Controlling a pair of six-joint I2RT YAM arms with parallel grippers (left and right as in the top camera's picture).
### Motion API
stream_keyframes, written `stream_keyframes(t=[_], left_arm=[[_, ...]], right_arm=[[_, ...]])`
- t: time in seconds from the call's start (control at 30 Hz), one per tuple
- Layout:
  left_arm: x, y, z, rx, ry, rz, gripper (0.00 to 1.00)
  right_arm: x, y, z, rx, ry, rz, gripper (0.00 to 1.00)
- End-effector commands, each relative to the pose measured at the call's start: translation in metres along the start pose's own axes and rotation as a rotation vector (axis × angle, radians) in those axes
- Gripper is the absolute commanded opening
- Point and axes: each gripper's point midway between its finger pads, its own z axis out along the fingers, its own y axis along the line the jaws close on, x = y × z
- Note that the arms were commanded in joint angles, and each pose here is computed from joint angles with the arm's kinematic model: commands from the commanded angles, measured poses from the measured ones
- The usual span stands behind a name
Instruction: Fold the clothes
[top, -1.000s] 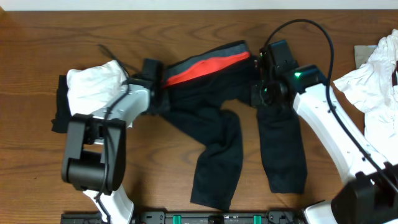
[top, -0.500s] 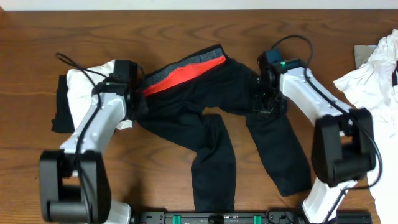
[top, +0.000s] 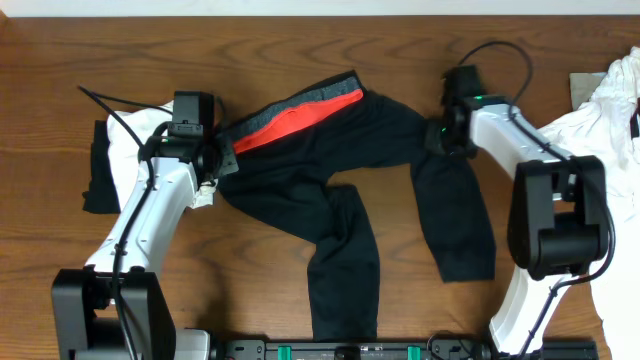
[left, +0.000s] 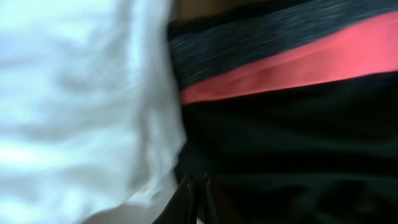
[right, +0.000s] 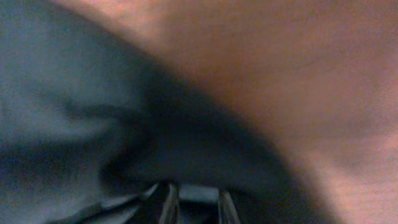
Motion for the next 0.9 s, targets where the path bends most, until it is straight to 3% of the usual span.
stream_keyframes(t=[0.0, 0.1, 0.37, 0.5, 0.57, 0.63, 0.67, 0.73, 0.8, 0.87], left_arm=[[-0.006, -0.034, -0.009, 0.145, -0.027, 0.103, 0.11], [-0.015, -0.057, -0.013, 0.213, -0.077, 0.179, 0.13], [-0.035, -0.115, -0.011, 0.306, -0.228, 0.327, 0.23], [-0.028, -0.143, -0.002, 0.419, -0.211, 0.360, 0.27], [-0.020, -0.156, -0.008, 0.505, -0.186, 0.373, 0.35], [-0.017, -0.165, -0.014, 0.569, -0.178, 0.383, 0.64], [-0.018, -0.167, -0.015, 0.578, -0.183, 0.385, 0.70], [-0.021, -0.168, -0.016, 0.581, -0.196, 0.387, 0.70], [-0.027, -0.169, -0.014, 0.573, -0.236, 0.430, 0.50], [-0.031, -0.169, -0.005, 0.553, -0.263, 0.472, 0.38]], right_arm=[[-0.012, -0.007, 0.003, -0.068, -0.022, -0.040, 0.25], [-0.011, 0.005, -0.002, -0.181, 0.000, -0.109, 0.53], [-0.013, 0.018, -0.063, -0.245, -0.013, -0.209, 0.59], [-0.014, 0.022, -0.111, -0.255, -0.064, -0.173, 0.62], [-0.008, 0.021, -0.128, -0.257, -0.062, -0.145, 0.64], [0.003, 0.019, -0.140, -0.252, -0.035, -0.125, 0.60], [0.009, 0.018, -0.144, -0.249, -0.020, -0.124, 0.59], [0.022, 0.015, -0.147, -0.240, 0.027, -0.115, 0.58], [0.034, 0.013, -0.147, -0.233, 0.074, -0.121, 0.60], [0.041, 0.014, -0.147, -0.229, 0.103, -0.125, 0.61]])
